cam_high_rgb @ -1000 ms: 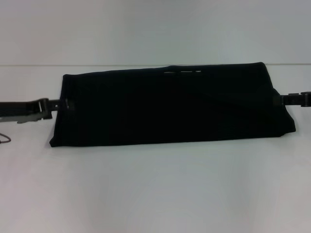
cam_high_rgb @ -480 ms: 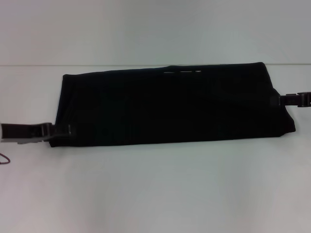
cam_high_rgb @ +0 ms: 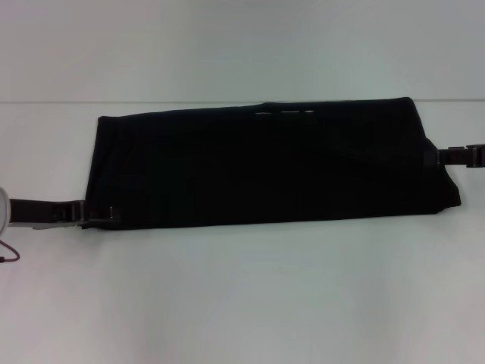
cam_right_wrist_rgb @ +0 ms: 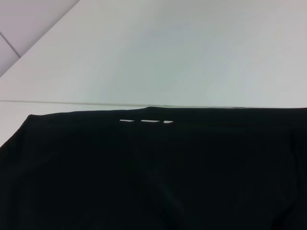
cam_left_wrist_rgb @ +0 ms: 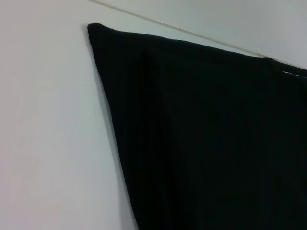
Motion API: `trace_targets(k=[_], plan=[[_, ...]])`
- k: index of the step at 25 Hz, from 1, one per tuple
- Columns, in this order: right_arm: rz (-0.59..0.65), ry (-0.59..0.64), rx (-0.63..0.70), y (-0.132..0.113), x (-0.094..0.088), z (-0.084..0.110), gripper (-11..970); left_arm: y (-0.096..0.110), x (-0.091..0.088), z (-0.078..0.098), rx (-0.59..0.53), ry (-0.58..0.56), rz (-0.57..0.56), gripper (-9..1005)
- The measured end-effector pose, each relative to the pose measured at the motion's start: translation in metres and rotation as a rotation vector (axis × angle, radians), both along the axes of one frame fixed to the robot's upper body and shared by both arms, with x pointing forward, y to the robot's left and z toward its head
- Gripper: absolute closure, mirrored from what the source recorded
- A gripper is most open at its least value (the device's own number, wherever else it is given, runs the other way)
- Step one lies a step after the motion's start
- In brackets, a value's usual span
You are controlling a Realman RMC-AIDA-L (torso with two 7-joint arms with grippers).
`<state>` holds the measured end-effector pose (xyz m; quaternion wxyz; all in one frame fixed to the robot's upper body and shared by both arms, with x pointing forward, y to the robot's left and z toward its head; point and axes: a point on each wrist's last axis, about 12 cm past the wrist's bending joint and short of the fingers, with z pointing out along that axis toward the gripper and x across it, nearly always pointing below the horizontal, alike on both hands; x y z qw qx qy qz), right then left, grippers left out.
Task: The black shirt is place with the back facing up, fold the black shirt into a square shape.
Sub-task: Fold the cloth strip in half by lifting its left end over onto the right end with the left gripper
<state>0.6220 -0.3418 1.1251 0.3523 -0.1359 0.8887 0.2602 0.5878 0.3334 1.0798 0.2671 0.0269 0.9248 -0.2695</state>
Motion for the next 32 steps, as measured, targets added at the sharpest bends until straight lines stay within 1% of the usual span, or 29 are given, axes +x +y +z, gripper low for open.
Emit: trace_targets(k=[5, 10, 15, 18, 26, 32], plan=[[-0.001, 0.002, -0.005, -0.001, -0.001, -0.001, 258, 0.004, -0.001, 0.0, 0.011, -0.005, 0.002, 236], [-0.007, 0.007, -0.022, -0.003, -0.001, -0.002, 261, 0.007, 0.0, 0.001, 0.022, -0.012, 0.002, 431], [-0.013, 0.036, -0.061, -0.004, -0.002, -0.007, 265, 0.008, -0.001, 0.001, 0.026, -0.014, -0.001, 678], [-0.018, 0.044, -0.083, -0.003, -0.002, -0.011, 267, 0.007, -0.001, 0.001, 0.027, -0.015, -0.003, 907], [-0.023, 0.069, -0.112, 0.003, -0.003, -0.025, 272, 0.006, 0.001, 0.002, 0.028, -0.018, -0.015, 951], [-0.032, 0.065, -0.136, 0.005, -0.003, -0.031, 506, 0.006, 0.001, 0.003, 0.031, -0.02, -0.017, 967]])
